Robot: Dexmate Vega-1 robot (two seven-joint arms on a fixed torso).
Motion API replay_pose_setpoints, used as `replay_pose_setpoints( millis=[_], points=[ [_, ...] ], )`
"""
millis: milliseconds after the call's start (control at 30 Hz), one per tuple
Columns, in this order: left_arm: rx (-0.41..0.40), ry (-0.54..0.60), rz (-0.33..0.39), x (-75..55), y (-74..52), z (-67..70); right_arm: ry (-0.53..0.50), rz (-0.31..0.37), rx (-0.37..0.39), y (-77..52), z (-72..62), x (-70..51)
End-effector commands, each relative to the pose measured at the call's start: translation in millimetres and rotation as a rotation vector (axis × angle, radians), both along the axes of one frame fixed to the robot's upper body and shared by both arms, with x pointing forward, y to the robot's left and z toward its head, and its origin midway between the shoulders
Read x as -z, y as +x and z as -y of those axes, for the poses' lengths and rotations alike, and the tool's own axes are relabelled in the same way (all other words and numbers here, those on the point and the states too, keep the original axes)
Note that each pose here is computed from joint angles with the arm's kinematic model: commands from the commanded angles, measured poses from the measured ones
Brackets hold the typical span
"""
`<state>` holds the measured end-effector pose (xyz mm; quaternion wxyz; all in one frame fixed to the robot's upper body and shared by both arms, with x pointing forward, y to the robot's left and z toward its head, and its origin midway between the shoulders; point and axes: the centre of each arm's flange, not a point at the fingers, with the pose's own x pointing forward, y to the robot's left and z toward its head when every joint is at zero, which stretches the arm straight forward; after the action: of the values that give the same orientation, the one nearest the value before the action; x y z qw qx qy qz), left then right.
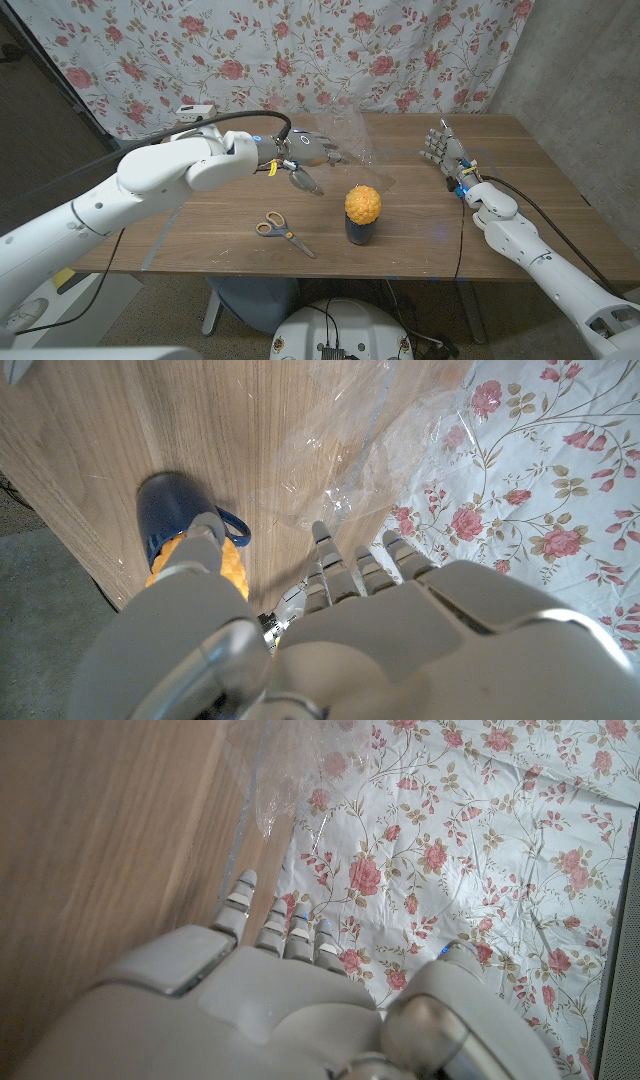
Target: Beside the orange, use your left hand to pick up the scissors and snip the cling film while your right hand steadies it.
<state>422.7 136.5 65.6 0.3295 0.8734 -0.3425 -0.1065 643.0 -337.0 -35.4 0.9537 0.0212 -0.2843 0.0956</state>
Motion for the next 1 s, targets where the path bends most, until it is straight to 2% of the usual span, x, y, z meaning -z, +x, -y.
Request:
replay_pose_setpoints(
  millis=[33,300,500,700,867,1000],
  points=[
    [0.004,0.097,0.025,5.4,-1.6,-5.0,-0.009,0.006,0.011,-2.9,3.1,0.7],
    [-0.057,0.151,-0.023,10.2,-0.3,-14.5,0.003,0.0,0.005,1.0,0.7,1.7],
    [-0.048,0.183,-0.05,18.9,-2.5,-17.3,0.001,-0.007,0.002,4.1,-2.6,3.7],
    [-0.04,0.167,-0.086,17.6,-3.1,-19.2,-0.002,-0.005,0.003,4.5,-2.2,4.2],
    [-0.065,0.246,-0.111,24.8,-8.2,-23.9,-0.002,-0.002,0.007,4.9,-1.4,3.7],
    [-0.078,0.273,-0.083,26.4,-9.0,-29.2,0.005,0.002,0.004,7.8,-1.2,4.4]
  ],
)
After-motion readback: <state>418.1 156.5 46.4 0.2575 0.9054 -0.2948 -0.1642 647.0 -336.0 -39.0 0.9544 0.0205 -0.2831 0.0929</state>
